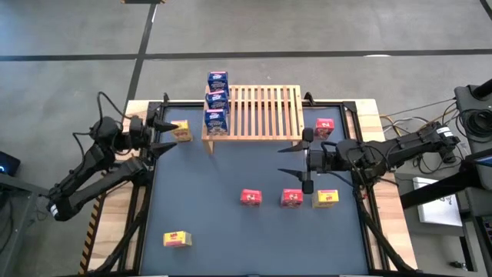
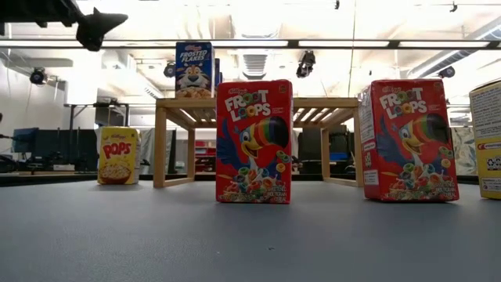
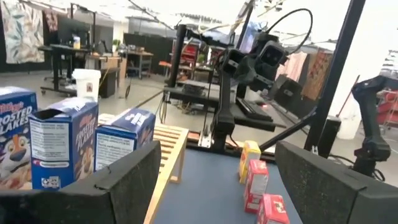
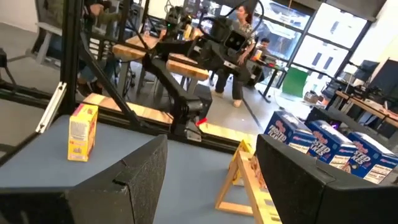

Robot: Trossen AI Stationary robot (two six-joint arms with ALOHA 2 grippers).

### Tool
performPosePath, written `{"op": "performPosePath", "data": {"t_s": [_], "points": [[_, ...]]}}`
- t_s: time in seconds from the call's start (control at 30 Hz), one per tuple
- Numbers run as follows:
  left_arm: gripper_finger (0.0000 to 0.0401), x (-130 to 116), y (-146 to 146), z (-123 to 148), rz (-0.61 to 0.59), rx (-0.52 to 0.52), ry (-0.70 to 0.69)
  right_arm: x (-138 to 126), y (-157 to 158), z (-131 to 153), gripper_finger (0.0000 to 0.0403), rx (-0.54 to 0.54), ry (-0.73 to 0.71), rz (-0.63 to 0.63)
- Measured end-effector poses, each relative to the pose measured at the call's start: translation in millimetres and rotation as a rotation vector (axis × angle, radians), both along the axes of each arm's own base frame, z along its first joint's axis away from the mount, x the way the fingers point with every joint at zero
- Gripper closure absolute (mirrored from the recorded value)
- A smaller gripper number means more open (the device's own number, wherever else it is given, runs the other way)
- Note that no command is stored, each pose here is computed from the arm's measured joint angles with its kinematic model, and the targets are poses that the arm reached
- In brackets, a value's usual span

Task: Stack cereal on shelf
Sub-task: Put the top yellow cereal box on the shelf

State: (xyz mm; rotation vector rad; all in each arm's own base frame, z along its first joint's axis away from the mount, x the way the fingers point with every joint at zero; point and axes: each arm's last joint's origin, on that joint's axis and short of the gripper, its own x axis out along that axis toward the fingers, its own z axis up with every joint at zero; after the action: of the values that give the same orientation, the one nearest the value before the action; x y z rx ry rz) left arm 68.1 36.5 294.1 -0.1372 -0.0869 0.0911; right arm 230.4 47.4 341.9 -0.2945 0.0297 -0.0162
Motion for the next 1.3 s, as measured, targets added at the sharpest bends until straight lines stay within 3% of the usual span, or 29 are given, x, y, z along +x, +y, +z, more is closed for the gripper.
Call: {"op": "performPosePath", "data": {"t_s": [0.17, 0.3, 0.57, 0.73, 0.8, 1.03, 1.13, 1.3], "points": [[0.0101, -1, -1, -24, -0.002, -0.044, 0.013, -1, 0, 15, 0.0165, 0.012, -0.009, -0.001], [0.0101, -3, -2, -41, -0.001, -0.081, 0.002, -3, -1, 20, 0.0165, 0.056, 0.065, -0.004], [0.0101, -19, -13, -18, 0.102, -0.077, -0.018, -1, 2, -4, 0.0165, 0.126, 0.141, 0.038], [0.0101, -27, -9, -24, 0.417, -0.207, 0.204, 3, 4, -22, 0.0165, 0.134, 0.12, 0.047], [0.0101, -25, -4, -24, 0.496, -0.233, 0.223, 3, 4, -25, 0.0165, 0.136, 0.119, 0.046], [0.0101, -5, 17, -13, 0.606, -0.206, 0.318, 2, 5, -23, 0.0165, 0.159, 0.104, 0.048], [0.0101, 4, 26, -9, 0.609, -0.147, 0.453, 2, 5, -23, 0.0165, 0.162, 0.104, 0.048], [0.0101, 9, 33, 2, 0.65, -0.147, 0.76, 2, 5, -23, 0.0165, 0.163, 0.104, 0.048]]}}
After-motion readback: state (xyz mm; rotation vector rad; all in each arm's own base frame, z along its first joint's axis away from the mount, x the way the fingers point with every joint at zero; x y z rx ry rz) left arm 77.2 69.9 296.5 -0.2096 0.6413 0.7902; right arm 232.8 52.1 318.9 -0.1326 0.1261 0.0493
